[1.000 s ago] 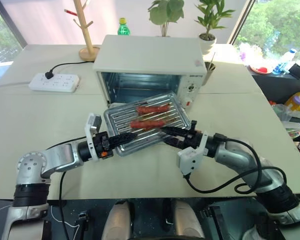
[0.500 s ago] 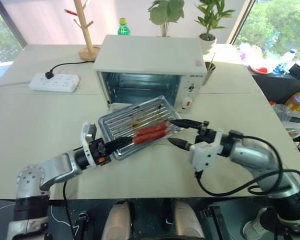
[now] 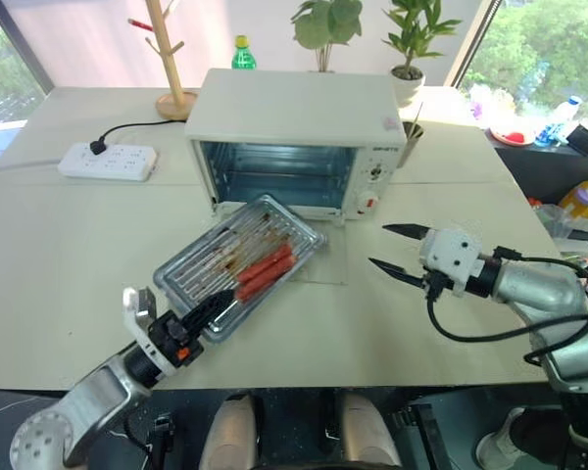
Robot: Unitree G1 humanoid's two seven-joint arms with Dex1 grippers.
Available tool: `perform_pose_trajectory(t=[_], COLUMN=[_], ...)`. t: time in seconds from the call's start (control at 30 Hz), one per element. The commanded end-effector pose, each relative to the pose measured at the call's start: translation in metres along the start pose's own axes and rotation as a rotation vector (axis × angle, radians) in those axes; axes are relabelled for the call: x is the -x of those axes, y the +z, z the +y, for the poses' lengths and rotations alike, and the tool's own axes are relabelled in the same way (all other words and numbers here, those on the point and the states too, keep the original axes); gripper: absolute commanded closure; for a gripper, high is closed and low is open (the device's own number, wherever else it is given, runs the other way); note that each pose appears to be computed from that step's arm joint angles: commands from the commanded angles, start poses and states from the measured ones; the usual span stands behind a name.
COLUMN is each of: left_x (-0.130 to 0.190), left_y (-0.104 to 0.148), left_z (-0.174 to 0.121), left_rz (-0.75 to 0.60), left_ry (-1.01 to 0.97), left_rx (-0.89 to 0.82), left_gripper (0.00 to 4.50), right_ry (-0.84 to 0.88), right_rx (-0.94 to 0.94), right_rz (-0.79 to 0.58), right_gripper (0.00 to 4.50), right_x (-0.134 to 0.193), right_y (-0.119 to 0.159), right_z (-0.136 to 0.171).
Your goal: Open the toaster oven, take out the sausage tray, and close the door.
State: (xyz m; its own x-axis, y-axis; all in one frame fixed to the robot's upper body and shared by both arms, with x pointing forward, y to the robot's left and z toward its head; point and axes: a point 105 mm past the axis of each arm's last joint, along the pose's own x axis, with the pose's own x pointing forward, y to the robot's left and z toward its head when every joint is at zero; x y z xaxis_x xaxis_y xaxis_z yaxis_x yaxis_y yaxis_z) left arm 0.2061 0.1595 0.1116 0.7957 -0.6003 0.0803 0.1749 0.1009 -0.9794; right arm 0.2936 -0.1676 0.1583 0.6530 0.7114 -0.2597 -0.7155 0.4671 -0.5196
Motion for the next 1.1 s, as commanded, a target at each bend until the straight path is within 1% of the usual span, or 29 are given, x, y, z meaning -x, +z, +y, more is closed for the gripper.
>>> perform_pose_trajectory(t=[0.03,0.1,0.2,0.4,0.57,0.63,0.73,0.83,0.97,1.1], left_x=[0.009,0.016,0.033,0.058,0.085,0.090,0.095,0.105,0.116,0.125], left_y=[0.000,-0.004,-0.004,-0.004,0.005,0.009,0.014,0.027,0.040,0.050], left_z=[-0.020,-0.023,-0.024,-0.029,-0.031,-0.029,-0.028,-0.024,-0.022,-0.020], left_rz=[-0.100,-0.151,-0.271,-0.441,-0.580,-0.604,-0.601,-0.620,-0.625,-0.627], left_ry=[-0.045,-0.036,0.003,0.048,0.087,0.095,0.110,0.133,0.153,0.173], left_rx=[-0.028,-0.018,0.011,0.037,0.009,-0.002,-0.031,-0.082,-0.135,-0.165], left_gripper=[4.50,4.50,4.50,4.50,4.50,4.50,4.50,4.50,4.50,4.50], right_ry=[0.012,0.026,0.049,0.072,0.101,0.112,0.127,0.137,0.141,0.144], right_rx=[-0.095,-0.139,-0.183,-0.238,-0.257,-0.260,-0.264,-0.273,-0.281,-0.278], right_rz=[0.006,0.023,0.050,0.060,0.060,0.054,0.052,0.040,0.010,-0.011], right_gripper=[1.65,1.65,1.65,1.65,1.65,1.65,1.65,1.65,1.65,1.65], right_x=[-0.004,-0.007,-0.016,-0.026,-0.040,-0.044,-0.050,-0.059,-0.067,-0.068], right_y=[-0.006,-0.013,-0.026,-0.038,-0.043,-0.041,-0.041,-0.040,-0.032,-0.025], right_z=[-0.006,-0.007,-0.007,-0.008,-0.002,0.000,0.003,0.006,0.008,0.009])
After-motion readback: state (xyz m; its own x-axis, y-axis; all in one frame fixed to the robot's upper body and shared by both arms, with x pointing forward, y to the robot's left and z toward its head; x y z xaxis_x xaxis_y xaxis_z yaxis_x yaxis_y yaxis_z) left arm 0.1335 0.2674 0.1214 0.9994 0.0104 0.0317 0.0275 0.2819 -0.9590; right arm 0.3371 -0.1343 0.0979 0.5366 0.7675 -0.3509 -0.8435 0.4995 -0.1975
